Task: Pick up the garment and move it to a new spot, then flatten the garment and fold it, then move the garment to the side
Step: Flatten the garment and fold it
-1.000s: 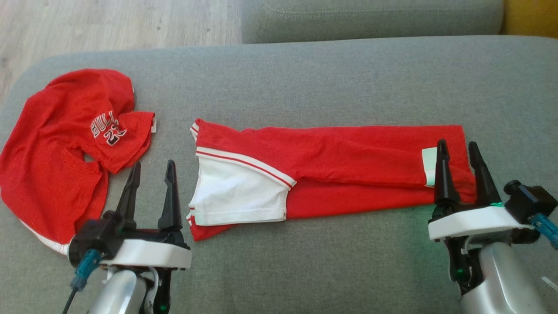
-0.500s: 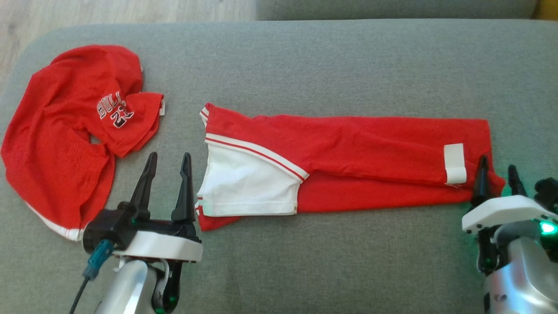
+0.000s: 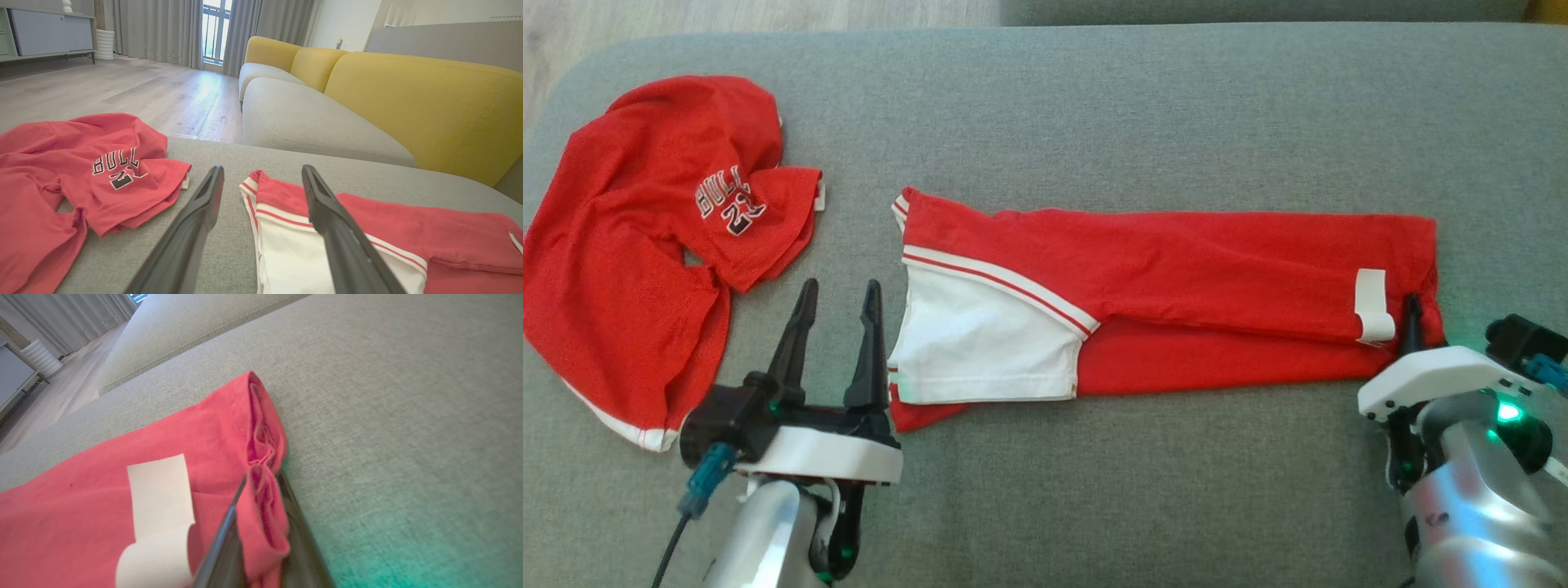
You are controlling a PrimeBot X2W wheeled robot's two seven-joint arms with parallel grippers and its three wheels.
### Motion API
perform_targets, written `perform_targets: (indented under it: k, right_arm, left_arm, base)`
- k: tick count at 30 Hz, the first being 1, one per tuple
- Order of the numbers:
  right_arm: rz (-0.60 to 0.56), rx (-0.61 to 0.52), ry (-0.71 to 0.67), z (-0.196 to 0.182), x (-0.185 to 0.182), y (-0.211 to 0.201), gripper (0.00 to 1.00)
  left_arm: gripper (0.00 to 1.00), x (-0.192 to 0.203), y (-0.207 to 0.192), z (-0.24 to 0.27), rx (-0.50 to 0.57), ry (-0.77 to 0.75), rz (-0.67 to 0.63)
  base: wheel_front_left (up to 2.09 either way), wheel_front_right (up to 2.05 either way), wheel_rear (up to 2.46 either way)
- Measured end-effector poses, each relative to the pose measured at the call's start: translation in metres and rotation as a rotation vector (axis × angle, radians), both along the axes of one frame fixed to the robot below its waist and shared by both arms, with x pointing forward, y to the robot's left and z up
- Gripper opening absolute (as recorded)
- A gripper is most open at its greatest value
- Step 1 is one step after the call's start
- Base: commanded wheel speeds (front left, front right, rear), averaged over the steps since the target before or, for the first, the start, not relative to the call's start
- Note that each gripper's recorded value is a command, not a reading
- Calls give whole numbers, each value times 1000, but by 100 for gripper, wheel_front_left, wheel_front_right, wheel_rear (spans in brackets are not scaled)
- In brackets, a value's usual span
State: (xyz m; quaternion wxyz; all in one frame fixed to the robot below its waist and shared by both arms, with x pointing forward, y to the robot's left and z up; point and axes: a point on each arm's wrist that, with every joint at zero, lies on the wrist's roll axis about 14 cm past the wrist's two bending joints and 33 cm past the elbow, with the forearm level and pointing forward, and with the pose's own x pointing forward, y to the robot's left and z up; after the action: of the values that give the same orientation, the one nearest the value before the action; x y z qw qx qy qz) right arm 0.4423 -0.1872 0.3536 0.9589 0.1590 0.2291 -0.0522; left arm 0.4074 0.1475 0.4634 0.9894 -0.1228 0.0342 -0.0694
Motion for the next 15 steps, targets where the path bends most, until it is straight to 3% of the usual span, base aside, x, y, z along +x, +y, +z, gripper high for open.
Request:
perform_targets:
  k: [7, 15]
  right_arm:
    - [-28, -56, -27, 8, -1, -15, 0]
    - [-195, -181, -111, 42, -1, -88, 0]
  left_arm:
    - [100, 3, 0, 7, -4, -23, 2]
    - [100, 2, -2, 15, -15, -46, 0]
  base:
    - [0, 0, 0]
    - [0, 0, 0]
